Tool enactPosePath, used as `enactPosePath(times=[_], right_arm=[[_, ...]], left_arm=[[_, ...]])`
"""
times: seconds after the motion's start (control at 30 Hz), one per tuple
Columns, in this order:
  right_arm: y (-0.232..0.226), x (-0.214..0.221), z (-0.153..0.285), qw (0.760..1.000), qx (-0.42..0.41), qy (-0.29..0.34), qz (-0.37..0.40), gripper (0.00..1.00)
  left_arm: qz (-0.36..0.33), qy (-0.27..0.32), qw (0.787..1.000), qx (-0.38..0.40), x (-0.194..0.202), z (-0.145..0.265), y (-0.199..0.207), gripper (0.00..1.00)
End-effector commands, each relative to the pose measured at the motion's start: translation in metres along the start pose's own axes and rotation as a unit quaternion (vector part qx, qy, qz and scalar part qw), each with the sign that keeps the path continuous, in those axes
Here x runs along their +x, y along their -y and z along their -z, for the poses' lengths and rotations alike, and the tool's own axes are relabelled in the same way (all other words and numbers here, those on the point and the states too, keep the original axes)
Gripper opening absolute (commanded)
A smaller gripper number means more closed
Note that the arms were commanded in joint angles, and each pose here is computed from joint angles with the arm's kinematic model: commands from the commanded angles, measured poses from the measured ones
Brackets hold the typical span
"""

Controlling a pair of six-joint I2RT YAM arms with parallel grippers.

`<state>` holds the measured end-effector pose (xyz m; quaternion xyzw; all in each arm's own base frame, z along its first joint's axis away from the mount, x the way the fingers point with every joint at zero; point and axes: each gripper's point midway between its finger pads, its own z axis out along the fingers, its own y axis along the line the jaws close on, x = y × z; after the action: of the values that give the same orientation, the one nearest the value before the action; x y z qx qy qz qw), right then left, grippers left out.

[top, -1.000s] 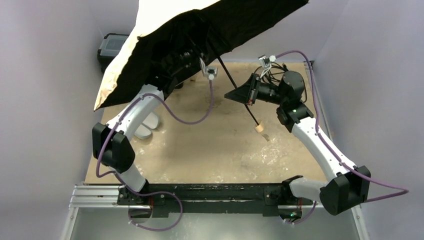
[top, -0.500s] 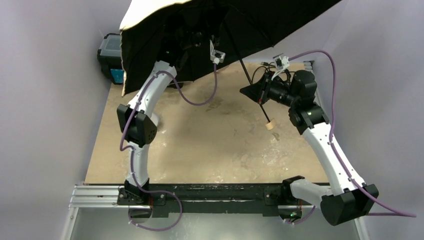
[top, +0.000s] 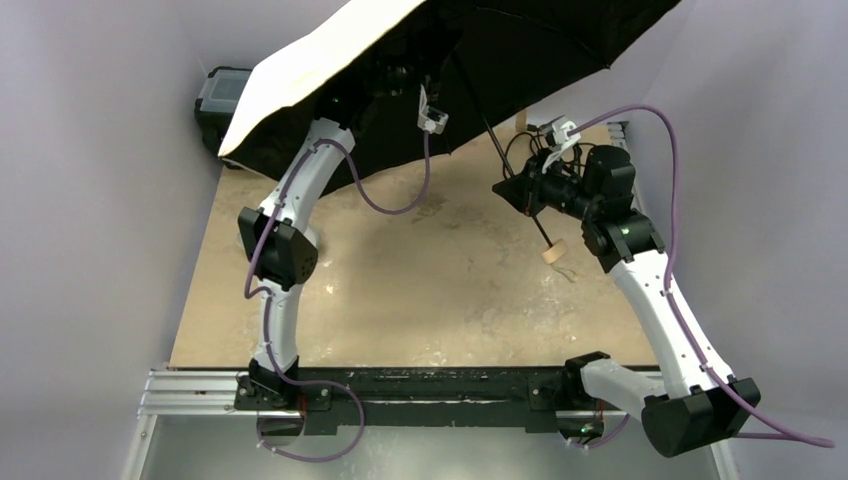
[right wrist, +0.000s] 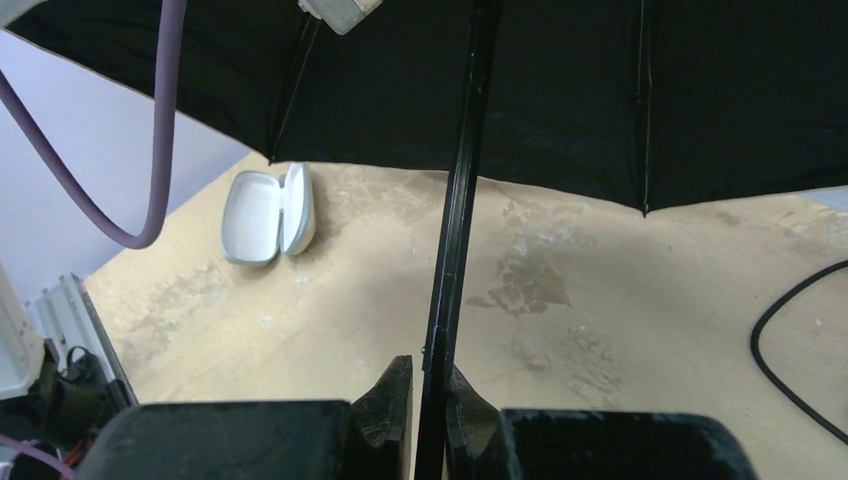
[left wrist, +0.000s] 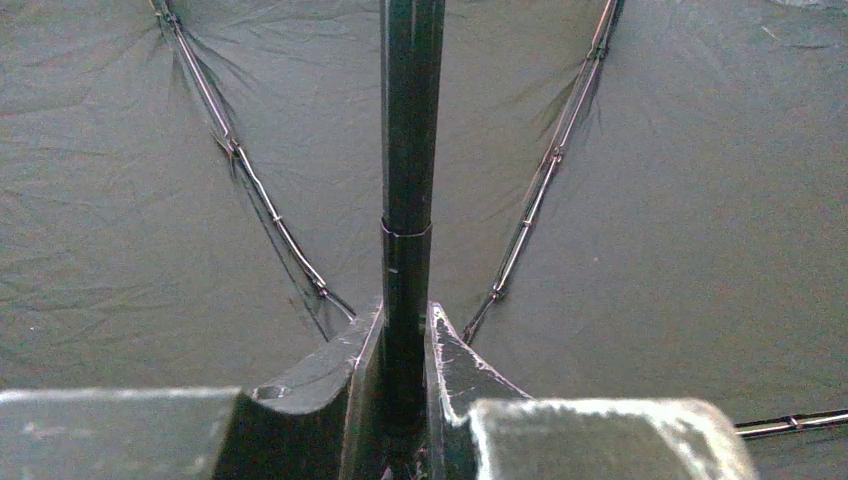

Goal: Open the umbrella

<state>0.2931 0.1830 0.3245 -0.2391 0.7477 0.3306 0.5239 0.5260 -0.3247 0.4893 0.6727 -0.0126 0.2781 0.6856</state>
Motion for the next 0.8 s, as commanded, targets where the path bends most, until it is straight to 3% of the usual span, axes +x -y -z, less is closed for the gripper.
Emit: enactPosePath(times=[0.0, 0.13, 0.37, 0.5, 0.63, 0.77], right_arm=[[-0.095, 0.094, 0.061, 0.961, -0.222, -0.165, -0.032, 0.0], [-0.097, 0.093, 0.061, 0.958, -0.231, -0.167, -0.035, 0.0], [-0.095, 0.077, 0.051, 0.961, -0.235, -0.144, -0.028, 0.0], [-0.098, 0.075, 0.051, 0.959, -0.243, -0.143, -0.037, 0.0], [-0.097, 0.059, 0.044, 0.963, -0.241, -0.116, -0.032, 0.0], [-0.095, 0.029, 0.027, 0.967, -0.241, -0.067, -0.055, 0.0]], left_arm=[[-0.102, -0.491, 0.864, 0.038, 0.216, 0.246, -0.029, 0.1], [-0.11, -0.518, 0.847, 0.054, 0.224, 0.259, -0.021, 0.12], [-0.12, -0.592, 0.794, 0.074, 0.233, 0.286, -0.009, 0.14], [-0.108, -0.613, 0.779, 0.081, 0.231, 0.298, -0.008, 0.13], [-0.097, -0.575, 0.81, 0.058, 0.21, 0.28, -0.013, 0.22], [-0.08, -0.46, 0.884, 0.019, 0.151, 0.217, -0.015, 0.35]])
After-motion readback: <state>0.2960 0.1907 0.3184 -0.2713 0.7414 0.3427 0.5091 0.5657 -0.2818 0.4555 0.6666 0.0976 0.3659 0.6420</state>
